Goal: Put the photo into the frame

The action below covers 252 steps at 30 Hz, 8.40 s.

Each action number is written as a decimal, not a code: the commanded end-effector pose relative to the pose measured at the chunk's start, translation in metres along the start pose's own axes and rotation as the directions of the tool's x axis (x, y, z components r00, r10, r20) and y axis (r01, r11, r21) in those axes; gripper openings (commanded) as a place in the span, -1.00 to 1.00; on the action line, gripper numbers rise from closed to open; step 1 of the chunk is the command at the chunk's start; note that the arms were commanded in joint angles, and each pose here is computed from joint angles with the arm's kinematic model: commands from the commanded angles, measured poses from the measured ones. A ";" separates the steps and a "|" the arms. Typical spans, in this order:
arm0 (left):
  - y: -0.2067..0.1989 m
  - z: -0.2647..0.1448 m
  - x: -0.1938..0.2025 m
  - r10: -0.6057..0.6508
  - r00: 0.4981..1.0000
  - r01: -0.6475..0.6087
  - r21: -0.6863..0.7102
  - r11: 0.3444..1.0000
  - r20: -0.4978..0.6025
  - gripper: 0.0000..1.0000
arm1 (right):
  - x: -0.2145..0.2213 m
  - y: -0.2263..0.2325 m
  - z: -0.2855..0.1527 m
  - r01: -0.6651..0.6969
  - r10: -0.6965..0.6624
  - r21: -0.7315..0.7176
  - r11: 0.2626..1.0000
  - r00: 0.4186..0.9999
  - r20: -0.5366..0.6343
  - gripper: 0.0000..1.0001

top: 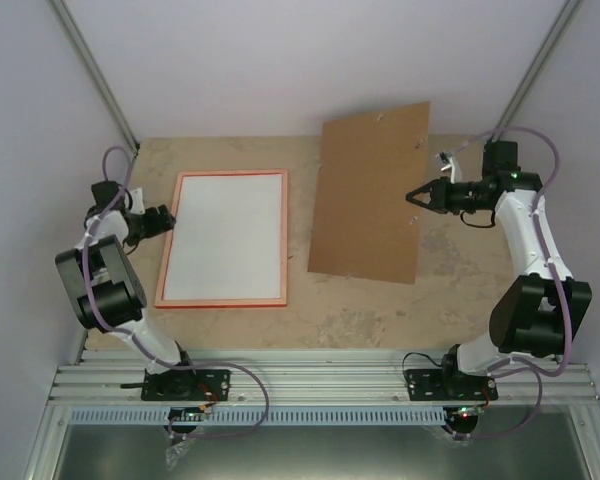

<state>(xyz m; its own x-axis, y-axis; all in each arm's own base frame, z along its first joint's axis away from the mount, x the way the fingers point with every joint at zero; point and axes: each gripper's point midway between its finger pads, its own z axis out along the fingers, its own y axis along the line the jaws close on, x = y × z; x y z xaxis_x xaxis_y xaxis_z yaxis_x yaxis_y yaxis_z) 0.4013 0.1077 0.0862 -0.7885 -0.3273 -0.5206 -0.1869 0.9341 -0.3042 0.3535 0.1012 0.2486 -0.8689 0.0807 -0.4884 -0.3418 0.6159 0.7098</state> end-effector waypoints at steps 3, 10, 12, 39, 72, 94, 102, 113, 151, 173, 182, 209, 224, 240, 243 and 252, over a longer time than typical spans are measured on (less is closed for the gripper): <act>0.017 0.019 0.017 0.077 0.990 -0.071 0.051 0.996 -0.121 0.83 | -0.007 0.046 -0.012 0.070 -0.063 -0.182 0.981 0.997 0.041 -0.99; -0.017 0.039 0.038 0.072 0.977 -0.016 0.268 0.963 -0.201 0.71 | -0.012 0.047 -0.013 0.040 -0.028 -0.267 0.963 0.998 0.047 -0.99; -0.031 0.042 0.045 0.100 0.973 -0.034 0.304 0.952 -0.207 0.68 | -0.011 0.047 -0.012 0.037 -0.025 -0.282 0.959 0.999 0.045 -0.99; -0.181 -0.014 -0.004 0.420 0.901 -0.417 0.474 0.776 0.107 0.81 | -0.060 0.216 -0.056 0.897 -0.669 -0.185 0.402 0.425 0.610 -0.99; -0.179 -0.093 -0.071 0.353 0.848 -0.496 0.356 0.793 0.396 0.80 | -0.042 0.102 0.073 0.330 -0.272 -0.573 0.751 0.944 0.186 -0.99; -0.352 -0.152 0.117 0.854 0.173 -0.967 0.249 0.054 0.490 0.83 | -0.029 0.052 0.117 -0.007 0.029 -0.596 0.803 0.999 0.027 -0.99; -0.357 -0.133 0.144 0.902 0.000 -0.986 0.150 -0.072 0.431 0.86 | -0.021 0.050 0.116 -0.040 0.052 -0.597 0.801 0.999 0.003 -0.99; -0.354 -0.111 0.168 0.916 -0.159 -0.978 0.068 -0.197 0.368 0.91 | -0.019 0.051 0.119 -0.056 0.066 -0.599 0.799 0.998 -0.005 -0.99; -0.293 -0.131 0.124 0.834 0.340 -0.933 0.268 0.241 0.435 0.93 | 0.010 0.025 0.164 -0.115 0.078 -0.583 0.805 0.993 -0.088 -0.99; -0.205 -0.071 0.019 0.504 0.824 -0.550 0.155 0.820 0.259 0.96 | 0.042 -0.019 0.221 -0.227 0.141 -0.536 0.813 0.970 -0.197 -0.99; -0.170 -0.042 0.011 0.487 0.853 -0.497 0.001 0.868 0.189 0.96 | 0.045 -0.040 0.240 -0.261 0.167 -0.484 0.835 0.959 -0.229 -0.99; -0.115 0.012 0.008 0.359 0.931 -0.348 -0.127 0.929 0.071 0.86 | 0.079 -0.059 0.278 -0.385 0.263 -0.252 0.888 0.873 -0.410 -0.99; -0.114 0.016 0.010 0.360 0.931 -0.352 -0.127 0.927 0.051 0.86 | 0.078 -0.041 0.258 -0.389 0.274 -0.217 0.895 0.865 -0.421 -0.99; -0.116 0.017 0.012 0.354 0.934 -0.347 -0.112 0.931 0.047 0.86 | 0.083 -0.036 0.268 -0.344 0.245 -0.171 0.923 0.870 -0.427 -0.51; -0.117 0.016 0.013 0.353 0.934 -0.347 -0.106 0.932 0.049 0.86 | 0.079 -0.038 0.262 -0.285 0.206 -0.141 0.948 0.889 -0.410 -0.09; -0.116 0.018 0.016 0.349 0.936 -0.343 -0.101 0.934 0.040 0.87 | 0.063 -0.029 0.241 -0.117 0.081 -0.080 0.990 0.929 -0.361 0.62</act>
<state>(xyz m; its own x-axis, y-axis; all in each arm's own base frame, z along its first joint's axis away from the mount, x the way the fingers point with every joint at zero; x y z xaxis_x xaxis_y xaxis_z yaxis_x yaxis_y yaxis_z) 0.4155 -0.0090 0.0949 -0.7870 0.0299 -0.6162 0.0446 0.9990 -0.0086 0.3895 0.2876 0.0603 -0.9842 -0.1330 -0.1169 -0.1661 0.4656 0.8692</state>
